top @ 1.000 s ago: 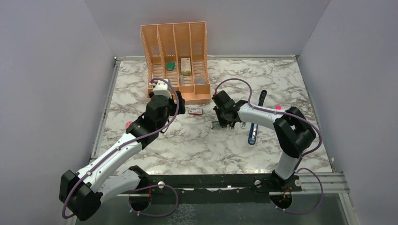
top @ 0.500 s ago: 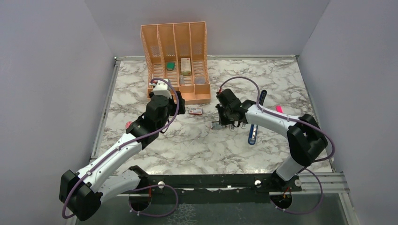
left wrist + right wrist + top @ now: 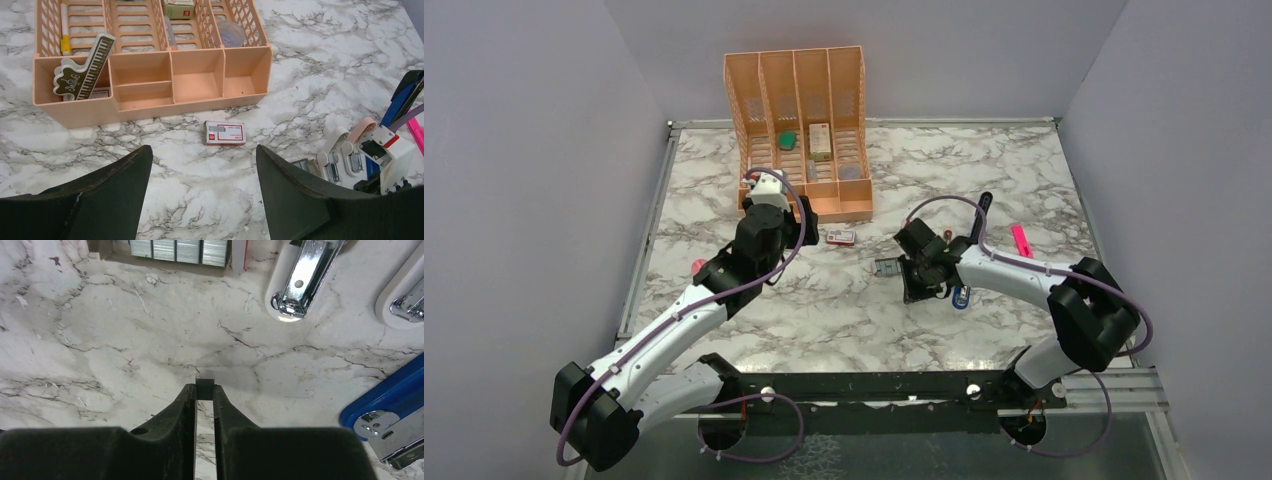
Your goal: Load the staples into the stapler
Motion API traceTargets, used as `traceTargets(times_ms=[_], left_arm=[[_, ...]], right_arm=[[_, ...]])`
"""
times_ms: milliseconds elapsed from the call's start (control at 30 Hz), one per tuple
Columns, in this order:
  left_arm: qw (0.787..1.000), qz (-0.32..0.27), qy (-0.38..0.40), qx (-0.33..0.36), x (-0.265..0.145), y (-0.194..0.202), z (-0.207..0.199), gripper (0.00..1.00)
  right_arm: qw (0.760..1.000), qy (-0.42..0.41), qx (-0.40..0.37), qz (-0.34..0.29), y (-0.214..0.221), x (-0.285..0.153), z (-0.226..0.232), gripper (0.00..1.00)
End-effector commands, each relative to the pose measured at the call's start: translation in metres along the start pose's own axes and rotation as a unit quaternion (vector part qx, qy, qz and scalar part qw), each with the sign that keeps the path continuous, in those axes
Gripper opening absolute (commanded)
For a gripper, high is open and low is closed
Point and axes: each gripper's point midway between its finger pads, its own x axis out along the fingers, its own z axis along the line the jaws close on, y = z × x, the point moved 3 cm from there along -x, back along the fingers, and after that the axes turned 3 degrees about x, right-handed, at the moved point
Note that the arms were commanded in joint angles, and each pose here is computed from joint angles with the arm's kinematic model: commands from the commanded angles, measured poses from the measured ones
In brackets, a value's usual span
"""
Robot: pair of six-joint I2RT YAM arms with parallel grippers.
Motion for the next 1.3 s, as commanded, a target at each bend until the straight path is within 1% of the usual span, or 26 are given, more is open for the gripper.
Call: traceTargets(times_ms=[0, 300, 533, 700, 900, 1033, 1133, 1267], left_arm=[[1.0, -0.013, -0.005, -0.009, 0.001, -0.004, 0.002, 0.77], [1.0, -0.024, -0.015, -0.013, -0.002, -0.007, 0.006, 0.77], [0.999, -0.024, -0.018, -0.013, -0.003, -0.007, 0.007, 0.77], [1.0, -0.018, -0.019, -0.012, 0.0, -0.004, 0.007, 0.77], [1.0, -0.018, -0.022, -0.012, 0.0, -0.003, 0.008, 0.77], [1.0, -0.017, -0.022, -0.013, 0.0, -0.002, 0.008, 0.77], [1.0, -0.016, -0.023, -0.012, 0.0, -0.002, 0.008, 0.77], [1.0, -0.016, -0.023, -0.013, 0.001, -0.001, 0.008, 0.77]], right_arm=[[0.999, 0.03, 0.009, 0.023, 0.013, 0.002, -0.008, 0.18], [0.997, 0.054, 0.001, 0.048, 0.014, 0.013, -0.009, 0.19], [0.997, 0.06, -0.004, 0.043, 0.006, 0.012, -0.007, 0.28], [0.996, 0.077, 0.001, 0.039, 0.002, 0.013, -0.01, 0.29], [0.996, 0.076, 0.004, 0.039, 0.002, 0.015, -0.008, 0.29], [0.996, 0.075, 0.005, 0.044, 0.005, 0.017, -0.008, 0.26], [0.996, 0.077, 0.009, 0.044, 0.006, 0.017, -0.008, 0.2], [0.996, 0.087, 0.021, 0.026, 0.002, 0.013, -0.011, 0.17]])
